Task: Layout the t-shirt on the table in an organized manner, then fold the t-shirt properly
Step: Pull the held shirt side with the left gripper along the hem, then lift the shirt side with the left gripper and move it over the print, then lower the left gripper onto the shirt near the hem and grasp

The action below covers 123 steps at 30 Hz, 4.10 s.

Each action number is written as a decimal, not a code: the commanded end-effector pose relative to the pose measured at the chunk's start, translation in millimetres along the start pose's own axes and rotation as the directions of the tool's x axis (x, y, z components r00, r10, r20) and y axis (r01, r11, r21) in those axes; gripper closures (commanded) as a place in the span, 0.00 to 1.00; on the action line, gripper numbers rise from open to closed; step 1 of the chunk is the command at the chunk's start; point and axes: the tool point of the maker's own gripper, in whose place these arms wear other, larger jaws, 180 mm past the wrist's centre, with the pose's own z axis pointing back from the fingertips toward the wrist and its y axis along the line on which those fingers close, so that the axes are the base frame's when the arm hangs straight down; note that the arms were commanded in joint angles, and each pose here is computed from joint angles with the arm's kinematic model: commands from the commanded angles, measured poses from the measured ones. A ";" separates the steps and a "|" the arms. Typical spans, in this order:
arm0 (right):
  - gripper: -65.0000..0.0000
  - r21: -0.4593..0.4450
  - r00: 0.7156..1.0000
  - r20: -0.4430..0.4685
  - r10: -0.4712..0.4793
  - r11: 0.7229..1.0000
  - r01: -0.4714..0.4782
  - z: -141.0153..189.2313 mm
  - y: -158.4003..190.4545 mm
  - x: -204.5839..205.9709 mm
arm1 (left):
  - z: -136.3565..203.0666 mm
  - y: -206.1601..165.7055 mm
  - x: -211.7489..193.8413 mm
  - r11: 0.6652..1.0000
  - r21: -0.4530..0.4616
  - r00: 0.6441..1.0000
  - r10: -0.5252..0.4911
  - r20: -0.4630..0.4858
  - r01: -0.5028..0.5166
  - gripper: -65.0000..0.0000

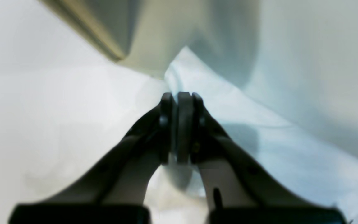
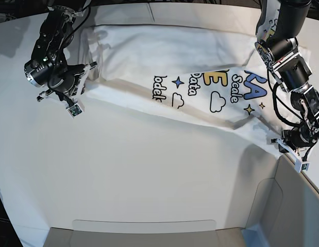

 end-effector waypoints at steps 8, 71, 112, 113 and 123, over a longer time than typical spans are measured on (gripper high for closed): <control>1.00 -0.016 0.999 0.031 0.018 1.000 -0.017 4.1 -4.9 9.3 | 4.6 -0.5 -5.5 1.000 0.014 1.000 -0.014 0.023 0.014 0.84; 1.00 0.043 1.000 -0.031 -0.004 0.999 0.006 -15.1 1.8 -5.5 | 16.2 -60.1 -57.2 0.675 -0.491 0.789 0.614 -0.041 -0.550 0.57; 1.00 0.040 1.000 -0.022 -0.005 0.999 0.006 -14.8 0.9 -1.5 | 5.0 -102.0 -64.5 0.691 -0.470 0.825 0.537 -0.174 -0.549 0.62; 1.00 0.039 1.000 -0.020 -0.005 0.999 0.006 -14.5 0.7 -1.2 | 5.0 -102.0 -64.5 0.691 -0.470 0.825 0.537 -0.174 -0.549 0.62; 1.00 0.039 1.000 -0.026 -0.005 0.999 0.006 -14.7 0.2 -3.4 | 4.6 -102.3 -65.0 0.697 -0.466 0.829 0.531 -0.177 -0.545 0.62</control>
